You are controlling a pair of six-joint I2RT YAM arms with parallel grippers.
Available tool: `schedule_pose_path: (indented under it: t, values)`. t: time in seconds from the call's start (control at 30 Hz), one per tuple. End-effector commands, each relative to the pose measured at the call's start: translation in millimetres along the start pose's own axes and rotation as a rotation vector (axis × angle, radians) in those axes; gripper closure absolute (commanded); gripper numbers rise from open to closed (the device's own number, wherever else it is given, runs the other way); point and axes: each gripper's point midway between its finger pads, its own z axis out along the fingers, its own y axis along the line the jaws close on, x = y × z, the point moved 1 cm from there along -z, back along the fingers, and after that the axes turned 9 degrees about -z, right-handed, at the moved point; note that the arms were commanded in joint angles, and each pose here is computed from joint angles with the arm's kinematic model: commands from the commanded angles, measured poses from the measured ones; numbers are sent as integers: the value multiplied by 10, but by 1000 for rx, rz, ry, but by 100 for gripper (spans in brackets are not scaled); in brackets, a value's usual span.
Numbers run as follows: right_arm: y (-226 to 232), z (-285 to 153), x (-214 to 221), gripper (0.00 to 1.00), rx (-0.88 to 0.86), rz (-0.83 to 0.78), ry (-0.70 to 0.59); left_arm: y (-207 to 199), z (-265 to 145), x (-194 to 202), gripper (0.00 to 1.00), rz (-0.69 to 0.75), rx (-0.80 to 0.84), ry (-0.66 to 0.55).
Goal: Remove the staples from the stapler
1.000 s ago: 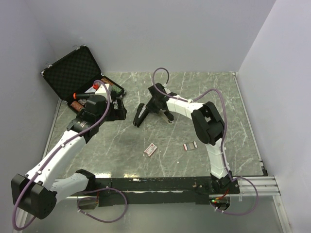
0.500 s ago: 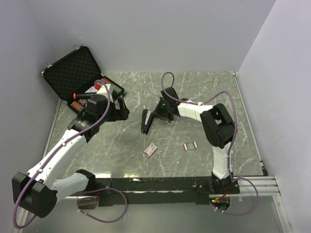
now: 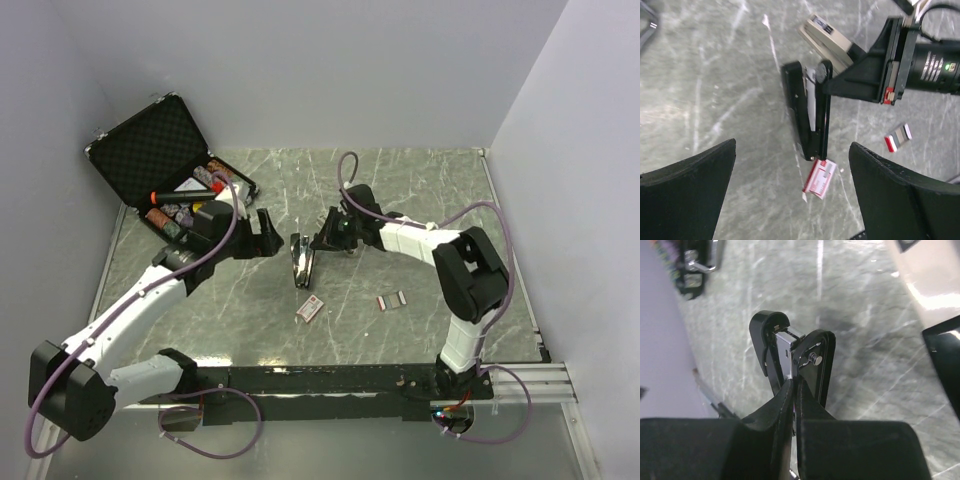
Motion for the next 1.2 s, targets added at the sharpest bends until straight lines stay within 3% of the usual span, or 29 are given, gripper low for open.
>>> schedule_pose_path:
  t: [0.0,0.27,0.77,1.17]
  values:
    - [424,-354,-237,100,-175,-84,-94,-178,37,32,1,-15,44,-7]
    - [512,-727,-243,100,-243,-122,-113,-296,56,146,1,-58,146,6]
    - [943,-1465,-159,100,-382,-270,-132,-874,-314,150,1,-140,576,-46]
    - [1265,-1771,-71,100,-501,-320,-130,-984,-396,122,1,-149,682,-85]
